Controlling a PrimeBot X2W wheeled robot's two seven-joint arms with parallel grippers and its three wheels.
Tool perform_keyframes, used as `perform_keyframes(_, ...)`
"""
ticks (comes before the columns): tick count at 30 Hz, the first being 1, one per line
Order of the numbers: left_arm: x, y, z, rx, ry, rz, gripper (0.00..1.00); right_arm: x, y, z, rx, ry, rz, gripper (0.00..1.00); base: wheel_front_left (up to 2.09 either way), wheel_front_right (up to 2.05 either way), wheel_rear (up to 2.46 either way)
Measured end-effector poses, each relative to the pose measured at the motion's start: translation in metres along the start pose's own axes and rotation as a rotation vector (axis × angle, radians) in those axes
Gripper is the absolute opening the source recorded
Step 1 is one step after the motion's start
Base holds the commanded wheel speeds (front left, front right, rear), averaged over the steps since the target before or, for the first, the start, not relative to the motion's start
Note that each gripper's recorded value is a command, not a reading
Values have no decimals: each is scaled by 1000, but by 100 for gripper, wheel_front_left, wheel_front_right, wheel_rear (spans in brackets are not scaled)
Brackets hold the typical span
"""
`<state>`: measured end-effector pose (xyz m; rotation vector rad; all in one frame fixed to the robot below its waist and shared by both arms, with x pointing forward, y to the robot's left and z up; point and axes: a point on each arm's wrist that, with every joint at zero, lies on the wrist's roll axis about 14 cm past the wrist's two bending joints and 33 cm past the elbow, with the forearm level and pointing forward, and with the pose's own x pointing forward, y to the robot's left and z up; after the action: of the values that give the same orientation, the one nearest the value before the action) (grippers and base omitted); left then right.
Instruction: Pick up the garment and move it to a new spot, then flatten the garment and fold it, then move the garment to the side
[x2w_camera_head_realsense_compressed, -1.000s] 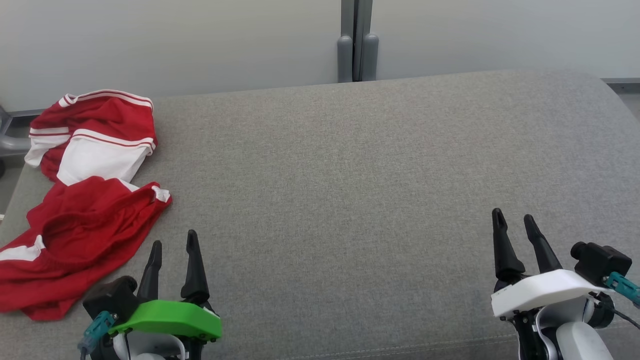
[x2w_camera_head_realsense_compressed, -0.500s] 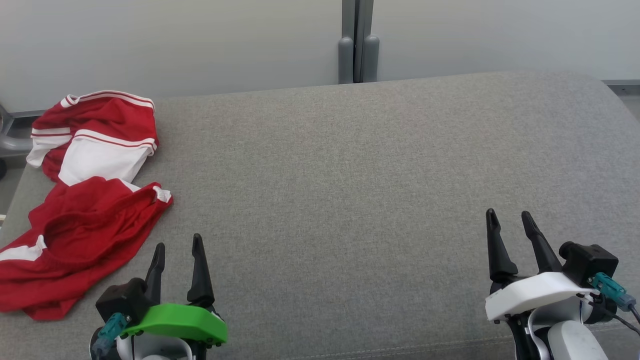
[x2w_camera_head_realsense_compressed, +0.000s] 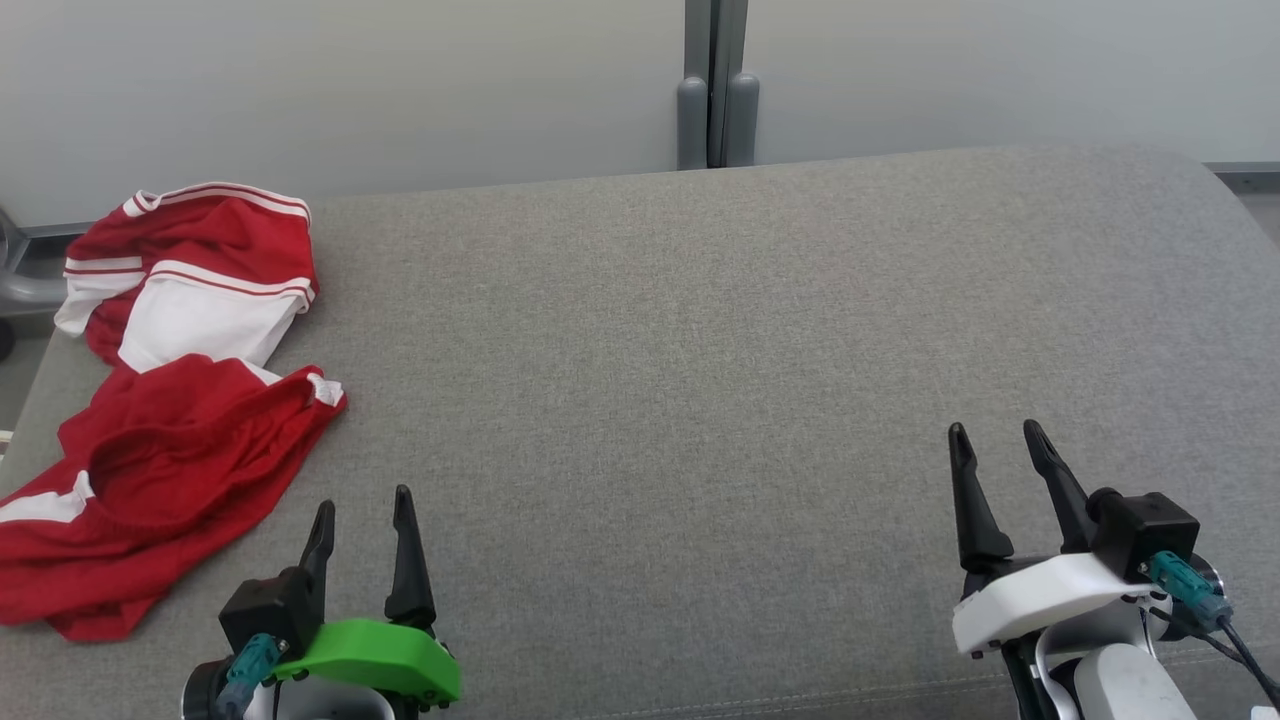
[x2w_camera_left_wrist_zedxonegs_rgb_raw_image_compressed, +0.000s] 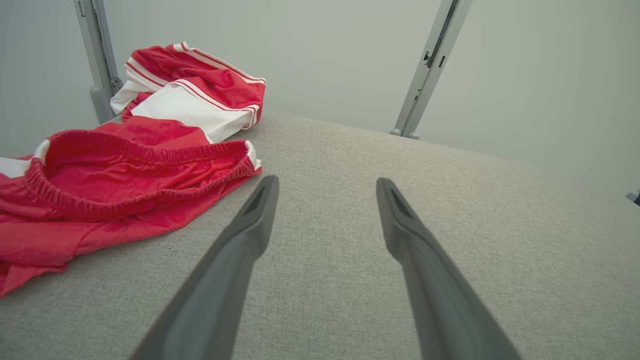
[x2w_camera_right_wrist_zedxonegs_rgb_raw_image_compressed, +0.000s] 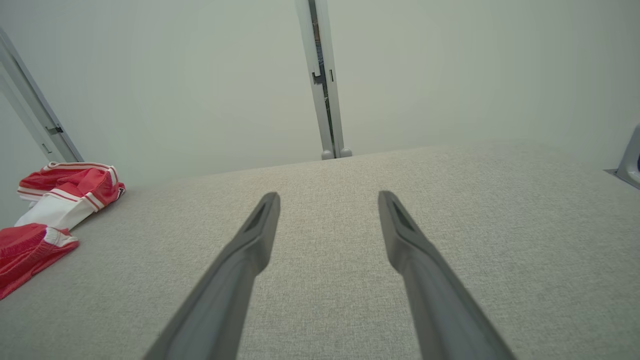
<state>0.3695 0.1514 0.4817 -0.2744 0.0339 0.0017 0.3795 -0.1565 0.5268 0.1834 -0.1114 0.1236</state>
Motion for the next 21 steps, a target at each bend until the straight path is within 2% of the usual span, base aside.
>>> perform_keyframes(21, -4, -4, 9, 134, -50, -15, 100, -5, 10, -7, -109, 5, 46, 100, 0, 0, 0)
